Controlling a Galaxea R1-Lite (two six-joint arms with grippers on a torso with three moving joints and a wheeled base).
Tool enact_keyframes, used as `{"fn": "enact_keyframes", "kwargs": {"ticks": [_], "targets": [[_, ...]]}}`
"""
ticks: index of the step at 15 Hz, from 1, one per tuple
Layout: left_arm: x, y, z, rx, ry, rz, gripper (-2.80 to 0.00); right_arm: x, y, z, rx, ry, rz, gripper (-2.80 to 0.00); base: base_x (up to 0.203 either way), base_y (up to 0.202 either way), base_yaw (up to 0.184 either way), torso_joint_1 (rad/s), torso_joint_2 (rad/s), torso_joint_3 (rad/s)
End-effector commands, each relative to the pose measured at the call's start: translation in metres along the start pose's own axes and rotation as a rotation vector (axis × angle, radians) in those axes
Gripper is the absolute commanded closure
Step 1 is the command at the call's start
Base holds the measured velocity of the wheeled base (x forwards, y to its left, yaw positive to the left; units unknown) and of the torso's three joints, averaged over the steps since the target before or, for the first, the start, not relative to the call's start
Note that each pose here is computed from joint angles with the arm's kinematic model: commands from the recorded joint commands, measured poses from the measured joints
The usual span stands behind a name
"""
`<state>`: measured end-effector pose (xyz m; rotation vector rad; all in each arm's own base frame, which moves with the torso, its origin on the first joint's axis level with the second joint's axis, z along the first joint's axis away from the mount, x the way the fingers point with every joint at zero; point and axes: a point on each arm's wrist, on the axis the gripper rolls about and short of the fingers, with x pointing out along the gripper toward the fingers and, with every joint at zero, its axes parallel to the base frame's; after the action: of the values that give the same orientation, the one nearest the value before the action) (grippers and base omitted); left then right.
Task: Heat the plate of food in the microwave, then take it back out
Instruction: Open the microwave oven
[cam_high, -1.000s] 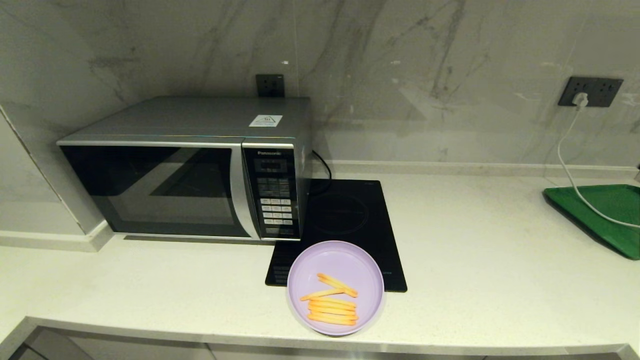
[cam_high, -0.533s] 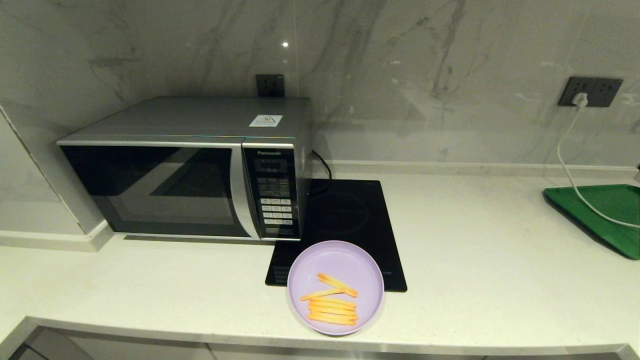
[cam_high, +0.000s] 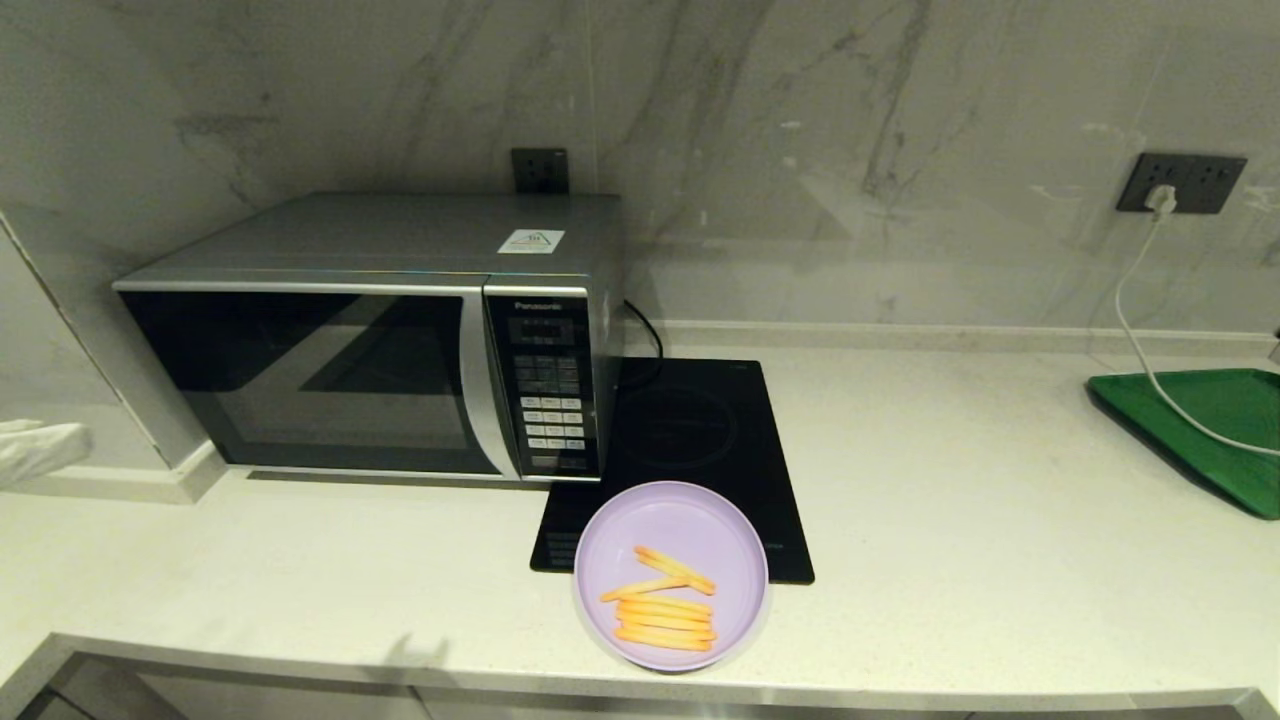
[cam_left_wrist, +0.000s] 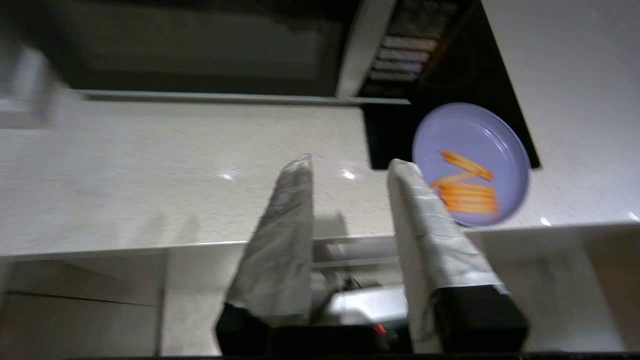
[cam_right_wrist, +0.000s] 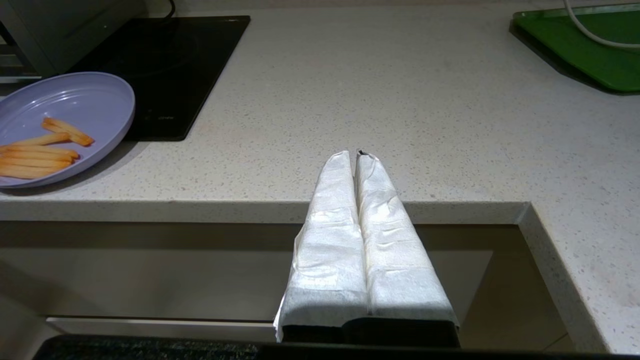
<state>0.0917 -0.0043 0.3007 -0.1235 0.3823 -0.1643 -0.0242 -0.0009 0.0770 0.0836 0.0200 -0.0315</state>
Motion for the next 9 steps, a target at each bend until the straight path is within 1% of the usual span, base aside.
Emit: {"fn": "enact_keyframes", "kwargs": {"ticks": [1, 2, 3, 4, 5, 6, 7, 8, 9], "targets": [[0.077, 0.01, 0.016, -0.081, 0.233, -0.214, -2.8, 0.0, 0.0, 0.0, 0.0, 0.0, 0.0, 0.0, 0.0, 0.0, 0.0, 0.0, 0.0, 0.0], [0.09, 0.013, 0.017, -0.117, 0.275, -0.311, -2.8, 0.0, 0.0, 0.0, 0.0, 0.0, 0.0, 0.0, 0.0, 0.0, 0.0, 0.0, 0.0, 0.0], [0.096, 0.014, 0.019, -0.136, 0.292, -0.373, -2.8, 0.0, 0.0, 0.0, 0.0, 0.0, 0.0, 0.0, 0.0, 0.0, 0.0, 0.0, 0.0, 0.0], [0.101, 0.015, 0.019, -0.147, 0.305, -0.422, -2.8, 0.0, 0.0, 0.0, 0.0, 0.0, 0.0, 0.0, 0.0, 0.0, 0.0, 0.0, 0.0, 0.0], [0.11, 0.02, 0.019, -0.145, 0.307, -0.44, -2.8, 0.0, 0.0, 0.0, 0.0, 0.0, 0.0, 0.0, 0.0, 0.0, 0.0, 0.0, 0.0, 0.0], [0.121, 0.03, 0.02, -0.1, 0.286, -0.437, -2.8, 0.0, 0.0, 0.0, 0.0, 0.0, 0.0, 0.0, 0.0, 0.0, 0.0, 0.0, 0.0, 0.0], [0.126, 0.035, 0.017, -0.023, 0.27, -0.459, -2.8, 0.0, 0.0, 0.0, 0.0, 0.0, 0.0, 0.0, 0.0, 0.0, 0.0, 0.0, 0.0, 0.0], [0.131, 0.038, 0.012, 0.012, 0.268, -0.511, -2.8, 0.0, 0.0, 0.0, 0.0, 0.0, 0.0, 0.0, 0.0, 0.0, 0.0, 0.0, 0.0, 0.0], [0.136, 0.041, 0.009, 0.009, 0.265, -0.591, -2.8, 0.0, 0.0, 0.0, 0.0, 0.0, 0.0, 0.0, 0.0, 0.0, 0.0, 0.0, 0.0, 0.0]]}}
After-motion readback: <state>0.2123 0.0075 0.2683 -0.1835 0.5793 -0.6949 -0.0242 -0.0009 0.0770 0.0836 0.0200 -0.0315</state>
